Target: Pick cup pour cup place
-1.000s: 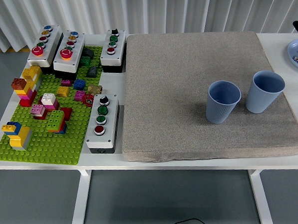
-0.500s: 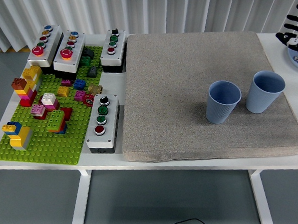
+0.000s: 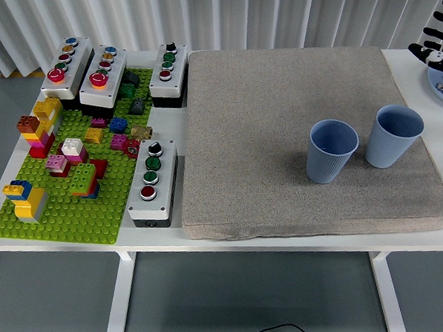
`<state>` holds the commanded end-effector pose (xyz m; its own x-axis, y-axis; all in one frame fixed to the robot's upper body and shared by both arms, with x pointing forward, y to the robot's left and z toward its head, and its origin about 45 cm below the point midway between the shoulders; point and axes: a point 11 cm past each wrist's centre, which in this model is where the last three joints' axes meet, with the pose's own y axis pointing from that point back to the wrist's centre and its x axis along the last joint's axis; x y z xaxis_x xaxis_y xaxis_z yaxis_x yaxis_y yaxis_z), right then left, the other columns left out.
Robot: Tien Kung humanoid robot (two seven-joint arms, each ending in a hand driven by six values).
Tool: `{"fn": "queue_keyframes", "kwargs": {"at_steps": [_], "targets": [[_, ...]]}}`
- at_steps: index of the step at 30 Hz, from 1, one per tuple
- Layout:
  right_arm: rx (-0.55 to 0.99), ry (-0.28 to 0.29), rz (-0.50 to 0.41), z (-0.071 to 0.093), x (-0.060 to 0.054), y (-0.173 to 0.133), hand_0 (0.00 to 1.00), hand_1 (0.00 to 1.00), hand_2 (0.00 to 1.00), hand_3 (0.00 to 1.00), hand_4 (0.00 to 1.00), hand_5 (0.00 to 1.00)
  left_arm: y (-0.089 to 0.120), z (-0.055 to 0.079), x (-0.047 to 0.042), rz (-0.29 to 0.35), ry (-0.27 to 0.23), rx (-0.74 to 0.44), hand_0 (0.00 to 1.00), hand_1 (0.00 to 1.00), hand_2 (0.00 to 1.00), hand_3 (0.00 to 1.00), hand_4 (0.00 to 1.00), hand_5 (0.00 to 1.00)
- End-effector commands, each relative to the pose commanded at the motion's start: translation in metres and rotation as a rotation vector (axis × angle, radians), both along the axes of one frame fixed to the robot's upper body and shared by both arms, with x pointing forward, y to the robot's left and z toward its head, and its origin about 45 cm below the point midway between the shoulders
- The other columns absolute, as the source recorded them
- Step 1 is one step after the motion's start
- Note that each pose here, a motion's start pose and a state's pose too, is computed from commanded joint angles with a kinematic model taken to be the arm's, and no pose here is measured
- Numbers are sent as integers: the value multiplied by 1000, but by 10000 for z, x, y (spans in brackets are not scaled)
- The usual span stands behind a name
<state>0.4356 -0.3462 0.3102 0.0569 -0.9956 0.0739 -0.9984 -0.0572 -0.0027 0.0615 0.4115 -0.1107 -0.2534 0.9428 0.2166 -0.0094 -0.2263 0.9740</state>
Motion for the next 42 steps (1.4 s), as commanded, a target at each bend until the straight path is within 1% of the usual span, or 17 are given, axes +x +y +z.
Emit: {"fn": "queue_keyframes", "kwargs": {"at_steps": [10,11,12,17,18,20,42], "targets": [[11,-22,-5,79,-18,-31,853,846,940,977,844,247,0,0,16,9,-13,9,745,774,825,669,504,921],[10,-21,-4,73,-21,-26,853,846,940,977,844,247,1,-1,9,11,-13,9,745,774,825,669,504,921],[10,-20,-3,69,-23,-23,854,846,941,977,865,263,1,-1,5,13,-13,9,747,774,825,669,505,919],[8,-9,-2,23,-52,-19,854,846,941,977,865,263,4,-4,-22,12,-7,11,747,774,825,669,505,919],[7,-9,1,19,-65,-14,855,845,940,977,883,280,3,-6,-28,11,-5,11,746,775,825,670,505,919],[6,-9,2,17,-73,-13,855,845,940,977,883,280,2,-7,-33,10,-4,10,746,775,825,670,505,919],[9,-8,-2,17,-76,-31,856,846,940,977,876,299,5,-6,-40,5,3,9,746,775,825,670,503,913]]}}
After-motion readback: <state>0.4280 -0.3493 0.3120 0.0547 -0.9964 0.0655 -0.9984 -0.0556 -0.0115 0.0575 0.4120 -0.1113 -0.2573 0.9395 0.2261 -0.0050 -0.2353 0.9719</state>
